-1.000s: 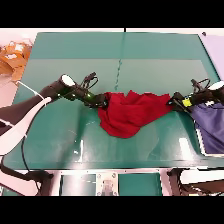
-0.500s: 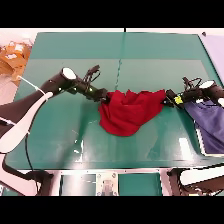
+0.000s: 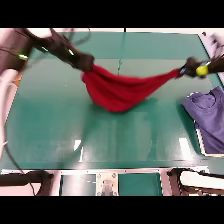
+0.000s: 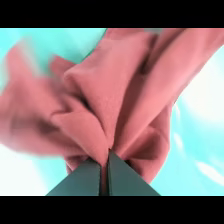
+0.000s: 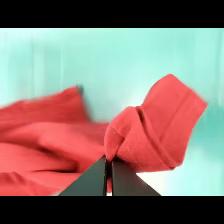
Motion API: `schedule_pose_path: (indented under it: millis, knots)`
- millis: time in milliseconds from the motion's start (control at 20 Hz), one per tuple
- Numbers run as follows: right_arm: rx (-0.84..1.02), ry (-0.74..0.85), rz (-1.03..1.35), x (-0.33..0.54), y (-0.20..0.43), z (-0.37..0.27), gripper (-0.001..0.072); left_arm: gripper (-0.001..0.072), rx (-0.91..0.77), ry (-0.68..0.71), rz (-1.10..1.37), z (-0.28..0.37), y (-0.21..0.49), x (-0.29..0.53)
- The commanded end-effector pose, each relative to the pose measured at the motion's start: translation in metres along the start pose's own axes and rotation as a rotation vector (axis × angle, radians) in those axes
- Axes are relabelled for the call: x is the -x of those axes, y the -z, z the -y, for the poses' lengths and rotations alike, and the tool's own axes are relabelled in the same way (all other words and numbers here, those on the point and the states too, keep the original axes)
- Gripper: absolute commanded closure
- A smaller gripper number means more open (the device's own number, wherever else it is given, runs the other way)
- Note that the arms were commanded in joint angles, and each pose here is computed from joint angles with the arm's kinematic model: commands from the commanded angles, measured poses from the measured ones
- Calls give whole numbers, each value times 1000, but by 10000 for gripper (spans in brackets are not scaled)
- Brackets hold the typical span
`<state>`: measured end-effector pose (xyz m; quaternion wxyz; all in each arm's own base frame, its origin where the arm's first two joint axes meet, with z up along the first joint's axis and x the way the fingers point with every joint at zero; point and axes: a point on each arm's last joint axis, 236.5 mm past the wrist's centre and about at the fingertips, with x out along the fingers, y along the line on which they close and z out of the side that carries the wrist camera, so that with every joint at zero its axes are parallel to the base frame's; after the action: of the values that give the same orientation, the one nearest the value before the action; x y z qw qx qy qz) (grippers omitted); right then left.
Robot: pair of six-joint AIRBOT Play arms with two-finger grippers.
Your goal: Fold the shirts.
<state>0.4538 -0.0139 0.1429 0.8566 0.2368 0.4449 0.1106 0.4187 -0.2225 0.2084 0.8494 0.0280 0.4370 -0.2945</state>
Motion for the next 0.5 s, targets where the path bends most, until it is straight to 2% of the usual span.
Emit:
schedule_pose_path:
  millis: [0, 250, 450]
  knots:
    - [163, -10, 256, 115, -29, -77, 699, 685, -68, -170, 291, 3, -42, 137]
    - [282, -14, 569, 247, -5, -158, 698, 685, -137, -283, 595, 27, -30, 285]
    - [352, -21, 674, 291, 22, -189, 698, 685, -203, -305, 642, 37, -19, 314]
